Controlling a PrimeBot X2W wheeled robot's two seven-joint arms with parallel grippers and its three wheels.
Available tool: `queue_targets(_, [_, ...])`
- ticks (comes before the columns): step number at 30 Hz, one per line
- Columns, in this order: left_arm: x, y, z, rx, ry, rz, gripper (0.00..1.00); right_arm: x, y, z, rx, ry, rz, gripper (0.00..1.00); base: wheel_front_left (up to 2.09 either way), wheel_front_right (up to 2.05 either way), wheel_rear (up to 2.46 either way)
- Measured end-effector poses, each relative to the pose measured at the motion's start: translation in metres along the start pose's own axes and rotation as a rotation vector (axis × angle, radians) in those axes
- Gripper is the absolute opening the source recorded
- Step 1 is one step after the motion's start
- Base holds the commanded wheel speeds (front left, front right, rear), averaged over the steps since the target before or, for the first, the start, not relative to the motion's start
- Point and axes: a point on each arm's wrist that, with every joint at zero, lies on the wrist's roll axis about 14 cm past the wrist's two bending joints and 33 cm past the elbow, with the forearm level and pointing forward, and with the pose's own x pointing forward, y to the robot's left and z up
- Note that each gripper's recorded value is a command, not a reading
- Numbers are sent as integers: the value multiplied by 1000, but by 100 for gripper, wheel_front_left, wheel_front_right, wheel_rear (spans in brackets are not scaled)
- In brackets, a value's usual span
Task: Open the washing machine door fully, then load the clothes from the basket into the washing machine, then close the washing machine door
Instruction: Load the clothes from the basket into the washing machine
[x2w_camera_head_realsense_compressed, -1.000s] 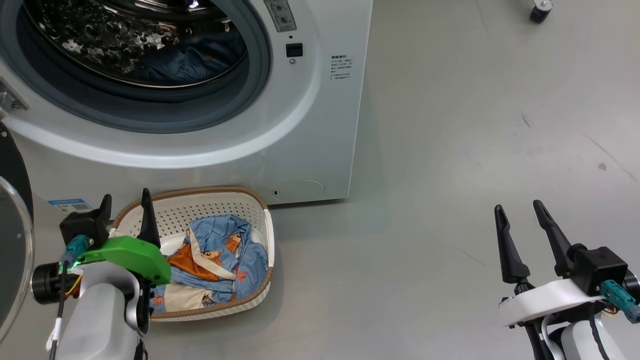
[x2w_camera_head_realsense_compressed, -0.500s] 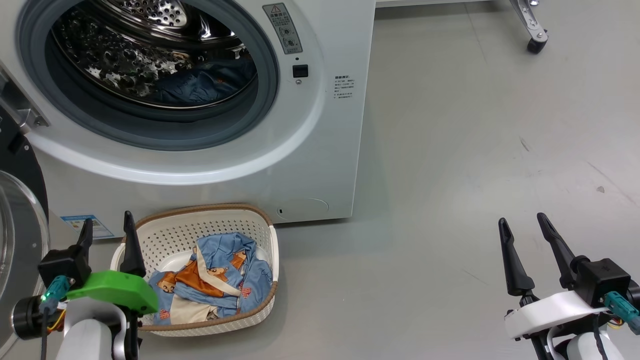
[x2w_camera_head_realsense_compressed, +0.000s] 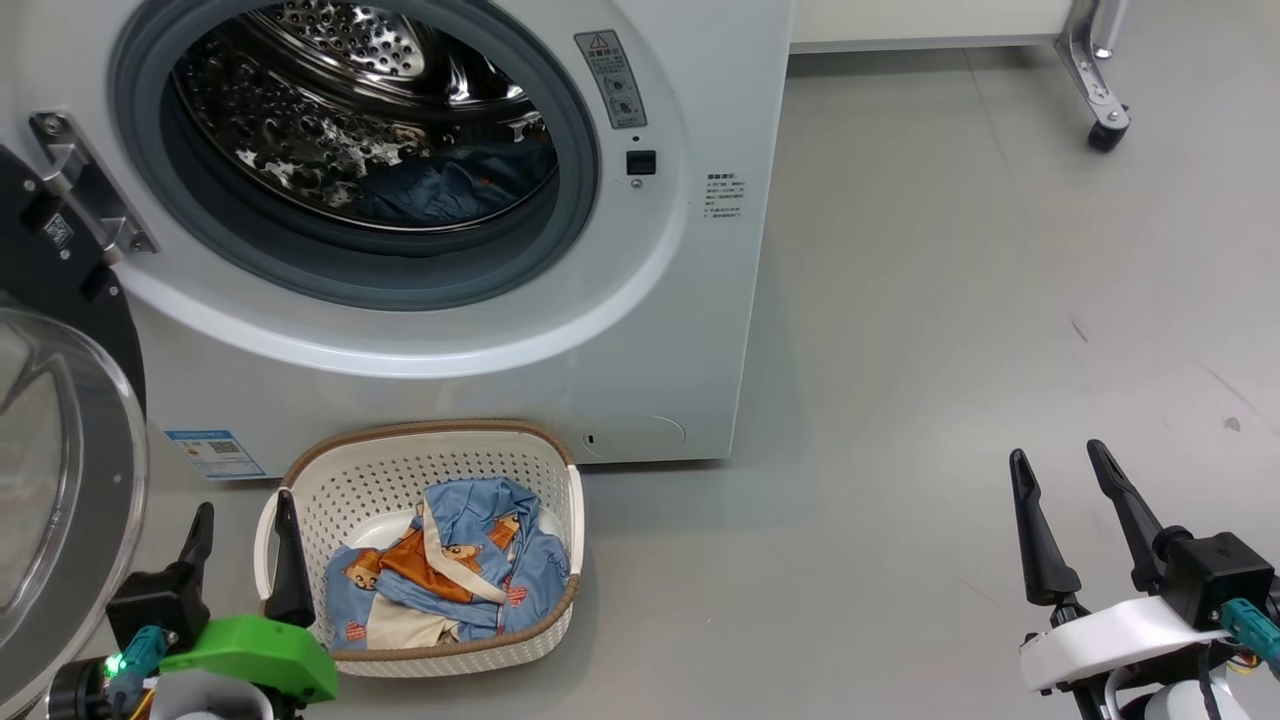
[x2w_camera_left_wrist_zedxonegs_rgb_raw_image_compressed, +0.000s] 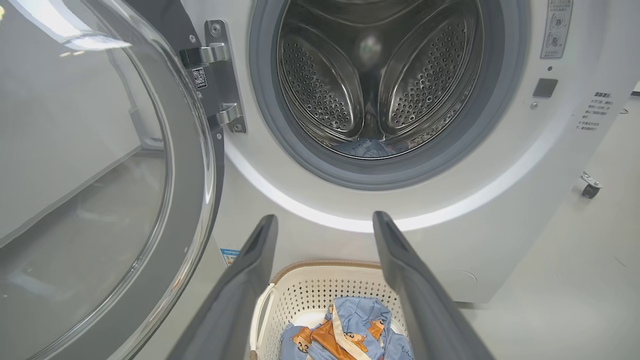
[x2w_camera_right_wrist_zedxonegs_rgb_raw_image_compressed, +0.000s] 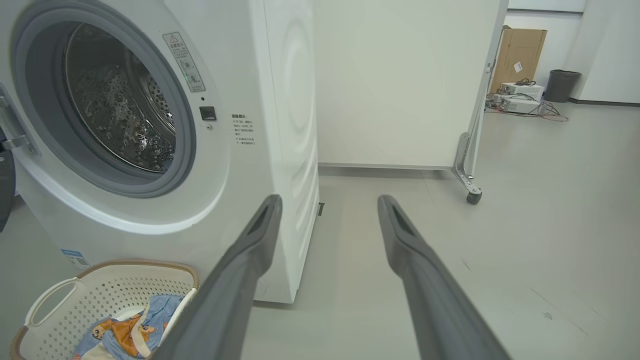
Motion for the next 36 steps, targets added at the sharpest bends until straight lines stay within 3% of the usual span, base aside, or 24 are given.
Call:
queue_targets(9, [-35, 24, 12, 4, -51, 81, 100, -1, 20, 5, -3, -16, 62, 100, 0, 0, 0])
queue_targets(36, [-50, 0, 18, -48, -75, 7, 100, -12, 7, -2, -5, 8, 22, 100, 0, 0, 0])
